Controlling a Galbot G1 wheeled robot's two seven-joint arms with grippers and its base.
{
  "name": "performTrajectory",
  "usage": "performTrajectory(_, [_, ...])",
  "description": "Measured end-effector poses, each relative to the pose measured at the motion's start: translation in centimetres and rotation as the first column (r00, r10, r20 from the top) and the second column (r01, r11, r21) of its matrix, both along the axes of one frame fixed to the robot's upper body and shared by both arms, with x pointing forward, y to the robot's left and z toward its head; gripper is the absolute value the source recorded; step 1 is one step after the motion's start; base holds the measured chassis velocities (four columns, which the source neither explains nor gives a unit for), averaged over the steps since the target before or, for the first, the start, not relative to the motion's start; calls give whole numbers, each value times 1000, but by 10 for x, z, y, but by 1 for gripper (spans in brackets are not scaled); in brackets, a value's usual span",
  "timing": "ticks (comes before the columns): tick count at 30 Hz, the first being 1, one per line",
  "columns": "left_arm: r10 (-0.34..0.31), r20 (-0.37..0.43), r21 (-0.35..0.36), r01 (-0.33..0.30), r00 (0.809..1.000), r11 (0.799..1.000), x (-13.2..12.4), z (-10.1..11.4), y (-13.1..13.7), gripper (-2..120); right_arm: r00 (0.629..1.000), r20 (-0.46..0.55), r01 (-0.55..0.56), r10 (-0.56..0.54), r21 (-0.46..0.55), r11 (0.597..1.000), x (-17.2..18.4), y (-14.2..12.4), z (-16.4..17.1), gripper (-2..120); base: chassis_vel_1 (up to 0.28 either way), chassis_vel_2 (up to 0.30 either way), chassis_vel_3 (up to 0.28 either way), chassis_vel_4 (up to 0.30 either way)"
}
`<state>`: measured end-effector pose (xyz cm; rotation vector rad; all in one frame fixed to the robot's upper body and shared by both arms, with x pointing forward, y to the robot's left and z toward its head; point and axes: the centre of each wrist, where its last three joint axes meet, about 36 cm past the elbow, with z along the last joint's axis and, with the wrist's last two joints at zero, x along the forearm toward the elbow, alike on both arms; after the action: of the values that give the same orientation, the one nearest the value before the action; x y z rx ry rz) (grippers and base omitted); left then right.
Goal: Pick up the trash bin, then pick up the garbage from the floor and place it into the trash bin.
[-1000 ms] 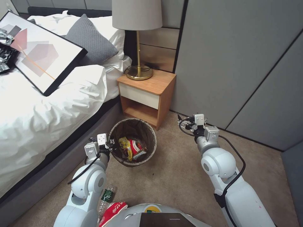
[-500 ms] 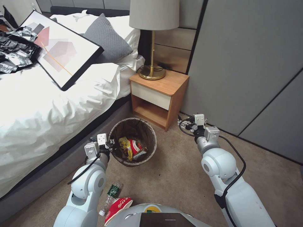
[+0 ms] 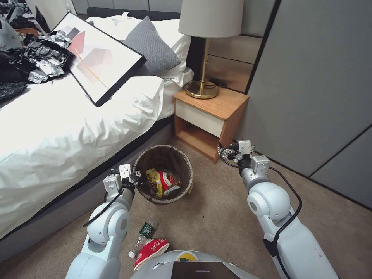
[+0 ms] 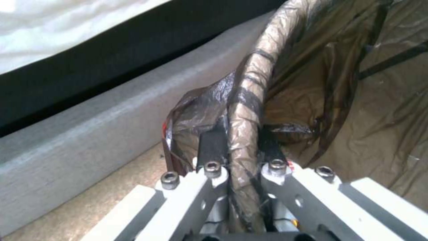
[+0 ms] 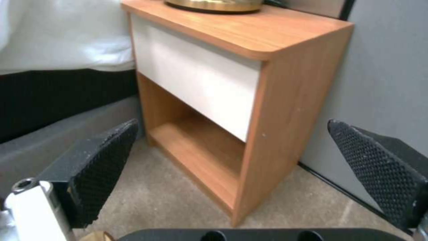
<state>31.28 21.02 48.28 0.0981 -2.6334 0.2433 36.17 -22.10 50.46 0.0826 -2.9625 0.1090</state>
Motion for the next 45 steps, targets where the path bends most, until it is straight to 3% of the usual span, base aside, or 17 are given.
performTrajectory(45, [2,0,0,-2,1000,1000,1,0,0,2,1000,-2,-6,6,0,1000,2,2,-1,100,15,12,14,13])
